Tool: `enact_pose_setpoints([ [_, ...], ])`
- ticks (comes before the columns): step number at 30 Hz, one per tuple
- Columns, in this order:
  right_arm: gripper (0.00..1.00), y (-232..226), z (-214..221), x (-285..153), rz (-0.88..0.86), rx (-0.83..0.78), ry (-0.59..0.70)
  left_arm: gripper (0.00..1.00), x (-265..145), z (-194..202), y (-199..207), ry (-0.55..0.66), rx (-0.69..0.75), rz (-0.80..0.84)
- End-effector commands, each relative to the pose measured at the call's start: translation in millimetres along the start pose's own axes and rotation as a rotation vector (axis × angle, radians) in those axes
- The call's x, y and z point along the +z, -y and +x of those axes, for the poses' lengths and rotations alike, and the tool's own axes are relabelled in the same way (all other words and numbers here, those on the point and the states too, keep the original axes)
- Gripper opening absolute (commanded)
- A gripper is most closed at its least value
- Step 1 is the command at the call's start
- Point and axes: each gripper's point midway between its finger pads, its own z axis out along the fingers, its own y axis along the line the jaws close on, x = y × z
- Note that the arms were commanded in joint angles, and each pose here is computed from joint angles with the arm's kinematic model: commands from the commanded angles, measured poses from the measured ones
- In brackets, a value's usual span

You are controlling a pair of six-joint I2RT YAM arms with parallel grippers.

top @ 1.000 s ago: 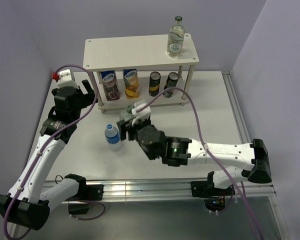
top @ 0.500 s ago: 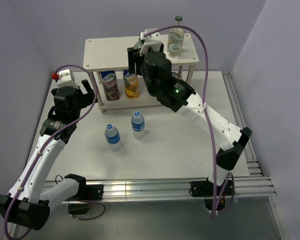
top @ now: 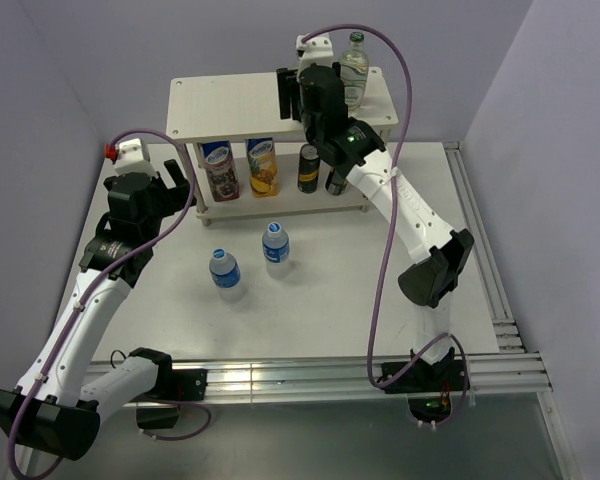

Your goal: Place and organize the beverage onto the shelf

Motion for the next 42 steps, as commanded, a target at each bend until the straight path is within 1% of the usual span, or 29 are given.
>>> enact_pose_setpoints([
  [1, 0.0, 21.9, -72.5, -6.7, 0.012, 0.098, 0.194, 0.97, -1.9, -12.4, 5.3, 0.03, -0.012, 0.025],
  [5, 0.0, 36.7, -63.4, 7.0, 0.047, 0.095, 0.182, 0.97, -2.7, -13.7, 5.1, 0.035, -0.014, 0.025],
  [10, 0.0, 40.5, -50.1, 16.8, 0.063, 0.086, 0.16, 0.97, -2.5, -14.4, 4.9, 0.035, -0.014, 0.024],
  [11, 0.0, 38.9, -45.5, 18.8, 0.063, 0.107, 0.151, 0.97, -2.5, -14.4, 4.8, 0.035, -0.014, 0.024],
  [12, 0.04, 39.5, -44.6, 18.6, 0.069, 0.119, 0.149, 0.97, -1.5, -12.5, 5.2, 0.031, -0.012, 0.024],
  [14, 0.15, 38.4, -40.6, 19.2, 0.064, 0.121, 0.145, 0.97, -2.1, -13.2, 5.2, 0.032, -0.012, 0.024],
  [15, 0.36, 36.7, -40.2, 18.5, 0.053, 0.126, 0.145, 0.97, -1.9, -12.6, 4.8, 0.031, -0.012, 0.022],
  [16, 0.46, 36.2, -37.2, 17.4, 0.047, 0.123, 0.14, 0.97, -1.9, -12.7, 4.5, 0.032, -0.012, 0.021],
  [17, 0.62, 36.5, -38.5, 16.7, 0.047, 0.126, 0.146, 0.97, -1.9, -12.7, 4.5, 0.032, -0.012, 0.021],
  [18, 0.66, 37.2, -37.9, 15.9, 0.049, 0.131, 0.147, 0.97, -1.9, -13.5, 4.2, 0.033, -0.013, 0.02],
  [20, 0.71, 36.4, -37.7, 13.1, 0.041, 0.134, 0.148, 0.97, -2.0, -13.4, 4.7, 0.033, -0.013, 0.021],
  [21, 0.81, 36.6, -38.1, 11.7, 0.04, 0.139, 0.148, 0.97, -2.0, -13.4, 4.4, 0.034, -0.013, 0.02],
  [22, 0.82, 36.6, -37.3, 10.4, 0.036, 0.142, 0.145, 0.97, -2.0, -13.1, 4.3, 0.032, -0.012, 0.019],
  [23, 0.85, 37.1, -36.2, 9.7, 0.038, 0.142, 0.142, 0.97, -2.0, -13.4, 4.4, 0.034, -0.013, 0.02],
  [26, 0.88, 37.0, -35.9, 4.8, 0.032, 0.152, 0.148, 0.97, -2.4, -13.8, 4.4, 0.035, -0.013, 0.02],
  [30, 0.88, 37.0, -35.5, -3.7, 0.029, 0.162, 0.149, 0.97, -2.4, -13.9, 4.2, 0.035, -0.013, 0.019],
  [31, 0.88, 36.2, -28.4, -3.1, 0.029, 0.157, 0.136, 0.97, -3.0, -15.0, 4.3, 0.038, -0.014, 0.02],
  [33, 0.88, 34.5, -31.7, -11.7, 0.025, 0.167, 0.146, 0.97, -2.3, -14.1, 3.7, 0.036, -0.013, 0.017],
  [34, 0.88, 31.9, -22.2, -11.8, 0.022, 0.163, 0.128, 0.97, -2.3, -13.8, 3.3, 0.035, -0.013, 0.016],
  [35, 0.88, 31.8, -21.4, -14.4, 0.021, 0.168, 0.13, 0.97, -2.3, -13.8, 3.3, 0.035, -0.013, 0.016],
  [36, 0.88, 31.4, -24.9, -22.1, 0.016, 0.179, 0.136, 0.97, -2.1, -14.3, 2.9, 0.037, -0.012, 0.015],
  [37, 0.88, 30.4, -13.9, -22.6, 0.016, 0.172, 0.117, 0.97, -2.4, -15.0, 2.1, 0.039, -0.013, 0.012],
  [39, 0.89, 31.9, -17.4, -35.6, 0.009, 0.197, 0.13, 0.97, -2.4, -14.4, 1.3, 0.037, -0.013, 0.01],
  [40, 0.89, 29.4, -1.6, -37.3, 0.005, 0.192, 0.101, 0.98, -2.9, -15.9, 1.3, 0.041, -0.014, 0.01],
  [41, 0.89, 29.7, 0.7, -41.5, 0.004, 0.2, 0.102, 0.97, -2.4, -15.0, -0.2, 0.04, -0.014, 0.003],
  [42, 0.89, 33.9, -6.6, -53.8, 0.001, 0.225, 0.122, 0.97, -2.4, -15.1, -0.5, 0.041, -0.014, 0.001],
])
